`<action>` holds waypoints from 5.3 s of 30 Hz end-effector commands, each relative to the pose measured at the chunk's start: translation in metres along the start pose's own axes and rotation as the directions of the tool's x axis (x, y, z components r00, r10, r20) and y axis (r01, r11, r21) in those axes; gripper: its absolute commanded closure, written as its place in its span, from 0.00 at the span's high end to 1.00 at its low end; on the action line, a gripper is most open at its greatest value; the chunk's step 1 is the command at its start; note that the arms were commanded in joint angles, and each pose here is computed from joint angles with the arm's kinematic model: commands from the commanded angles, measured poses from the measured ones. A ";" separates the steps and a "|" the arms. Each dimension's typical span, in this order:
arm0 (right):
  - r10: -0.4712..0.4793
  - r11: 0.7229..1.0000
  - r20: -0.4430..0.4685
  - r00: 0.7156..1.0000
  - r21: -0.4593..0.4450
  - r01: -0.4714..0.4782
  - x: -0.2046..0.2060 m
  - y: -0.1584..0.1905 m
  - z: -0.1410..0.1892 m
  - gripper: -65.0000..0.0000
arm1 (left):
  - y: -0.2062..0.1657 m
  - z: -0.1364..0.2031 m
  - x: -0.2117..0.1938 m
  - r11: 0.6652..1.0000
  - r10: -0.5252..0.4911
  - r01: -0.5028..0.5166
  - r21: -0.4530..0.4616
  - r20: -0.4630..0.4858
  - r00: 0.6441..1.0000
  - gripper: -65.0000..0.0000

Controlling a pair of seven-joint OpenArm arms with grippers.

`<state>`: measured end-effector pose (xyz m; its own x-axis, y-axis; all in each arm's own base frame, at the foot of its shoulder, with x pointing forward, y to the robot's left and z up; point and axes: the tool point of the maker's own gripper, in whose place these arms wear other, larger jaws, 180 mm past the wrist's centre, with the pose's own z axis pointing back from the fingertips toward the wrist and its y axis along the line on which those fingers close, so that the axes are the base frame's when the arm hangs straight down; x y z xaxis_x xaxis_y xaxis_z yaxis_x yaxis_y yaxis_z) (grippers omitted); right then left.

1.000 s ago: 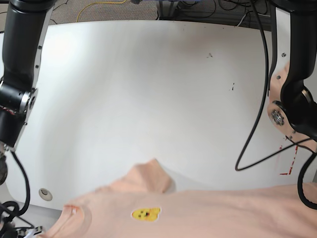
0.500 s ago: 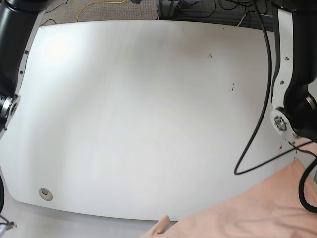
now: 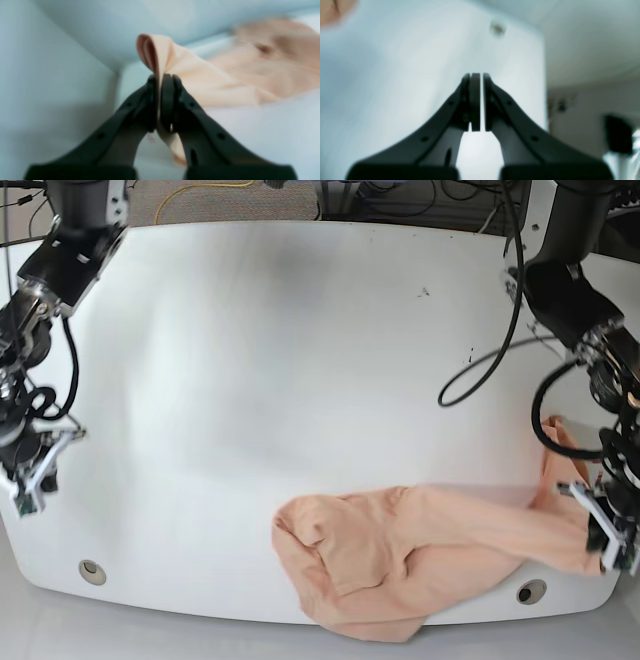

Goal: Layout the t-shirt on the table in an organized manner, then fold the t-shirt properly
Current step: 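Lift the hem with both grippers and swing it toward the collar, then release the right gripper and pull the left gripper's corner away, then reach the right gripper to the bunched shirt edge and grasp it, then grasp the shirt with the left gripper and hold it stretched between grippers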

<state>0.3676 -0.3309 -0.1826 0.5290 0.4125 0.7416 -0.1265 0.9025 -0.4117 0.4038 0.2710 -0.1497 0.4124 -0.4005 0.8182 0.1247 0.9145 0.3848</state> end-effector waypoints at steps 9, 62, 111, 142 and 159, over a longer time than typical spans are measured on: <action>-0.144 0.973 -0.035 0.989 0.175 0.148 -0.059 0.095 -0.006 0.03 | -0.058 0.017 -0.078 0.991 -0.015 0.004 -0.136 -0.079 0.997 0.00; -0.155 0.692 0.087 0.984 0.720 0.045 0.084 0.314 -0.101 0.81 | -0.012 0.174 -0.305 1.000 -0.021 0.006 -0.025 -0.672 0.740 0.00; -0.374 0.532 -0.113 0.920 0.787 0.313 0.065 0.374 -0.139 0.81 | -0.060 0.056 -0.179 0.978 -0.165 0.088 -0.188 -0.449 0.878 0.00; -0.311 0.553 -0.080 0.947 0.795 0.249 0.049 0.406 -0.131 0.14 | -0.044 0.065 -0.193 0.989 -0.119 0.061 -0.133 -0.488 0.865 0.00; -0.411 0.576 -0.093 0.907 0.745 0.337 0.050 0.366 -0.147 0.56 | -0.044 0.065 -0.193 0.989 -0.119 0.061 -0.133 -0.486 0.866 0.00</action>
<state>0.4517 -0.0014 -0.4020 0.6646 0.0225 0.7468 -0.4966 0.7602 0.4190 0.2545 0.3007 -0.3073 0.7987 -0.4142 0.4365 0.2757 0.8966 0.3465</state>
